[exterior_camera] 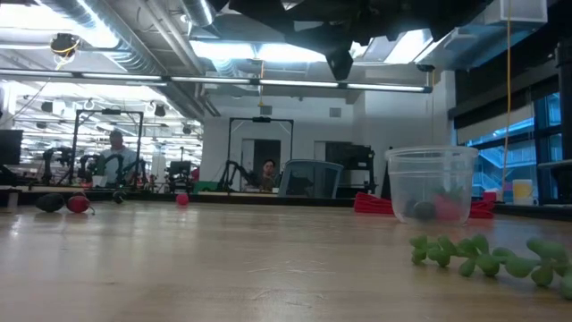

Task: Pick and placing Produce into tupperware
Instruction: Put the bottom blueberry into the transparent container

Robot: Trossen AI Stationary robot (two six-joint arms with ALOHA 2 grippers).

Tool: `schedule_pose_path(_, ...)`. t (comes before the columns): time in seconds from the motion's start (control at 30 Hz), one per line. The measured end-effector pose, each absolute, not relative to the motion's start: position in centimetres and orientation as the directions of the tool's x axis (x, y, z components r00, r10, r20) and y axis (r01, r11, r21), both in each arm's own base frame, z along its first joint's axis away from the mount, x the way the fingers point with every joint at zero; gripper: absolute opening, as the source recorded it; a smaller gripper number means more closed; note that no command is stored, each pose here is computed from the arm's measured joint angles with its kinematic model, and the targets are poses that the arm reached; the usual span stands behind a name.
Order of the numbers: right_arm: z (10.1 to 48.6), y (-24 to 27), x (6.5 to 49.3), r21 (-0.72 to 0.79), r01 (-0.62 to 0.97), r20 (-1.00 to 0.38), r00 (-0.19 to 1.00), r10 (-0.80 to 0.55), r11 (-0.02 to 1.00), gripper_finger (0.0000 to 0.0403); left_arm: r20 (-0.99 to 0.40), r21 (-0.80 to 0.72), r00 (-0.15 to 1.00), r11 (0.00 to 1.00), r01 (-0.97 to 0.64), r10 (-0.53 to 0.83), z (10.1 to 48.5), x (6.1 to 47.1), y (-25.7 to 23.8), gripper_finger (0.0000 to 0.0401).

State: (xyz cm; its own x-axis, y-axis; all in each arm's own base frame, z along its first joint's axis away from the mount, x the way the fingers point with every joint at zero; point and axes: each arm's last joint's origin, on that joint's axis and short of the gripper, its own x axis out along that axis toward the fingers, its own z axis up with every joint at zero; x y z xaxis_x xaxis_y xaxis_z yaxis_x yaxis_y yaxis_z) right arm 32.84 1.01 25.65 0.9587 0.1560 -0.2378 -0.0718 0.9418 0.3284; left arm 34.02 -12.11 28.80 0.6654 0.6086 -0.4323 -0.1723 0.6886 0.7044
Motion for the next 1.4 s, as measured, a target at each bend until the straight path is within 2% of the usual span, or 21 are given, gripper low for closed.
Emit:
schedule_pose_path(0.47,25.72,1.04,32.83,0.329,-0.082,-0.235,0.958,0.166,0.941,0.0156,-0.405,0.727,0.668,0.663,-0.178,0.624,28.95,34.15,-12.13,0.0053)
schedule_pose_path(0.57,25.76,1.08,32.81,0.33,-0.093,-0.233,0.956,0.176,0.939,0.014,-0.396,0.735,0.674,0.655,-0.175,0.624,29.04,34.24,-12.18,0.0053)
schedule_pose_path(0.9,25.74,1.15,32.78,0.288,-0.13,-0.235,0.951,0.202,0.949,0.0048,-0.39,0.747,0.675,0.644,-0.165,0.626,29.08,34.29,-12.22,0.0053)
schedule_pose_path(1.23,25.68,1.14,32.79,0.286,-0.129,-0.238,0.95,0.201,0.949,0.004,-0.394,0.748,0.673,0.644,-0.16,0.625,29.04,34.26,-12.18,0.0054)
schedule_pose_path(1.4,25.67,1.11,32.79,0.287,-0.122,-0.239,0.951,0.194,0.95,0.0035,-0.392,0.729,0.665,0.656,-0.197,0.635,29.07,34.48,-11.66,0.0078)
